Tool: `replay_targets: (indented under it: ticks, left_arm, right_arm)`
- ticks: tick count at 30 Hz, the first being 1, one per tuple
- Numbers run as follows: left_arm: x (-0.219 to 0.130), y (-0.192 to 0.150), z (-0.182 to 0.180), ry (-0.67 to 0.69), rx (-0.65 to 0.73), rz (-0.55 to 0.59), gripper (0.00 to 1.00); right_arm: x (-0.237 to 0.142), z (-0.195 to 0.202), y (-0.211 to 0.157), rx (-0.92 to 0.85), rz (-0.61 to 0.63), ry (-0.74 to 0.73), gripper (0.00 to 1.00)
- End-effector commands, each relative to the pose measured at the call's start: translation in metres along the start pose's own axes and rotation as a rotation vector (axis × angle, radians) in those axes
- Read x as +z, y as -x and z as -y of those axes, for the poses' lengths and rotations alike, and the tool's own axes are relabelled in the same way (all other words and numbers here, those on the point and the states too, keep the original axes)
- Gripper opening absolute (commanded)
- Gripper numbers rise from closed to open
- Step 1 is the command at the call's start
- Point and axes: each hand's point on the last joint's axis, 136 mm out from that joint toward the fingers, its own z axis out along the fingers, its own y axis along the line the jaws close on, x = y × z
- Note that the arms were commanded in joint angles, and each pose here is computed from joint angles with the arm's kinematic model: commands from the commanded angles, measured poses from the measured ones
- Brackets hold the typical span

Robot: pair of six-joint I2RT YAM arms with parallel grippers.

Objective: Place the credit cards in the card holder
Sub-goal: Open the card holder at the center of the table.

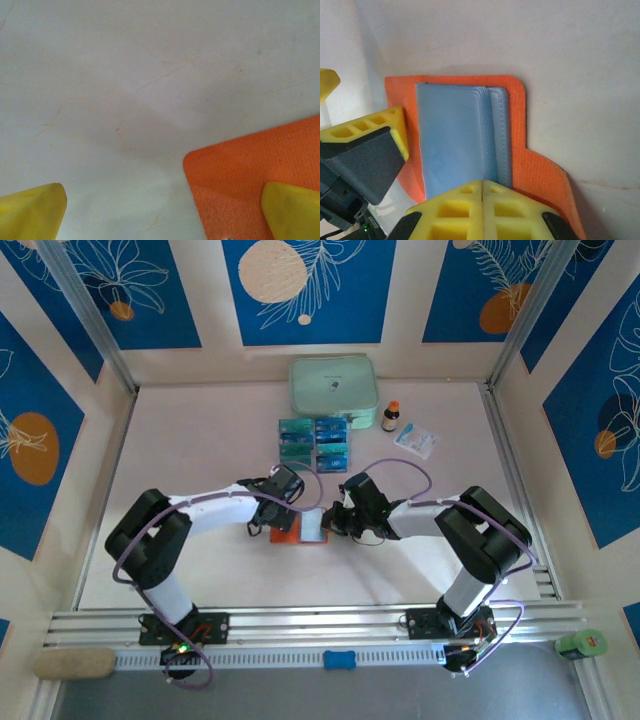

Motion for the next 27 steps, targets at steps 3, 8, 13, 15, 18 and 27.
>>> replay_targets:
  ticks: [3, 8, 13, 15, 18, 27]
  left_arm:
    - [-0.012, -0.006, -0.006, -0.015, -0.028, -0.005, 1.0]
    - [-0.026, 0.005, -0.003, -0.058, -0.06, 0.038, 1.0]
    - [-0.031, 0.007, -0.005, -0.062, -0.077, 0.056, 1.0]
    - [-0.032, 0.007, -0.007, -0.06, -0.082, 0.061, 1.0]
    - [-0.035, 0.008, -0.009, -0.056, -0.088, 0.069, 1.0]
    - [-0.035, 0.005, -0.024, -0.045, -0.134, 0.075, 1.0]
  right_arm:
    - [-0.016, -0.019, 0.003, -0.047, 0.008, 0.017, 0.0]
    - [-0.025, -0.048, 0.008, -0.114, 0.008, 0.056, 0.0]
    - [-0.02, -0.07, 0.007, -0.16, -0.015, 0.088, 0.0]
    - [-0.015, -0.074, 0.006, -0.165, -0.027, 0.091, 0.0]
    - [-0.006, -0.079, 0.005, -0.172, -0.043, 0.097, 0.0]
    - [0.022, -0.086, -0.002, -0.163, -0.092, 0.115, 0.0]
